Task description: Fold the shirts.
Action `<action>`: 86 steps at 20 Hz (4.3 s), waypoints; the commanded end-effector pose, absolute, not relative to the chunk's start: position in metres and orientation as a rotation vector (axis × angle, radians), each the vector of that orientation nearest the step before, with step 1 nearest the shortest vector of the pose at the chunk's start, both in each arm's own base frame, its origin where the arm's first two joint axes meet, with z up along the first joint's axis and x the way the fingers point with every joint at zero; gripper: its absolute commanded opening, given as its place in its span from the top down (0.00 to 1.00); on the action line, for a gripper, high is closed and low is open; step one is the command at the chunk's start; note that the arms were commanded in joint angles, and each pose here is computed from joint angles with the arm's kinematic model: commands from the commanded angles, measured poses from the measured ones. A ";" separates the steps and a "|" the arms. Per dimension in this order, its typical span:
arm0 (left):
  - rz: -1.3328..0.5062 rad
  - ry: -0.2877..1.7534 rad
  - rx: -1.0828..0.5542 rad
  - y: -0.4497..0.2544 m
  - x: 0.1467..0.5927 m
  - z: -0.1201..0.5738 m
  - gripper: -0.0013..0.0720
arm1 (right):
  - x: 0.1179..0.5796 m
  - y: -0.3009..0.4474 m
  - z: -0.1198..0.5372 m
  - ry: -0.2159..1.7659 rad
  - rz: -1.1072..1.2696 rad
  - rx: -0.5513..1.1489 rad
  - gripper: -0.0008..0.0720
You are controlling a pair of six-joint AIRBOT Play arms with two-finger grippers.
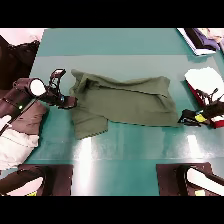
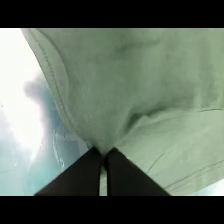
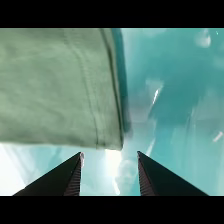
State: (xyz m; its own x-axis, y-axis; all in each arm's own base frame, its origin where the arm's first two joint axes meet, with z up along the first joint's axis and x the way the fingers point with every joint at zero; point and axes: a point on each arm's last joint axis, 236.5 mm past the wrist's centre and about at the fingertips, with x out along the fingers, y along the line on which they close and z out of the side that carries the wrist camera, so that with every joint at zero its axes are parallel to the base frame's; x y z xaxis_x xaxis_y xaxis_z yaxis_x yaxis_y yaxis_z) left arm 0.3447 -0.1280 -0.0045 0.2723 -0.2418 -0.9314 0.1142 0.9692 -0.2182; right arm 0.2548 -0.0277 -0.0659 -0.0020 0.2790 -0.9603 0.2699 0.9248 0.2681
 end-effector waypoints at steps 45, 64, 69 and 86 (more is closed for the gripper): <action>-0.930 -0.065 -0.284 -0.185 0.141 0.576 0.95 | 0.212 0.023 0.485 0.157 0.075 0.007 0.97; -0.208 0.765 0.154 -0.104 0.456 0.141 0.95 | 0.440 -0.038 0.079 1.188 0.033 0.402 0.97; -0.163 0.712 0.137 -0.094 0.496 0.121 0.95 | 0.476 -0.038 0.066 1.074 0.033 0.362 0.97; -0.147 1.179 0.150 -0.052 0.409 -0.005 0.95 | 0.409 -0.017 -0.039 1.373 0.020 0.199 0.96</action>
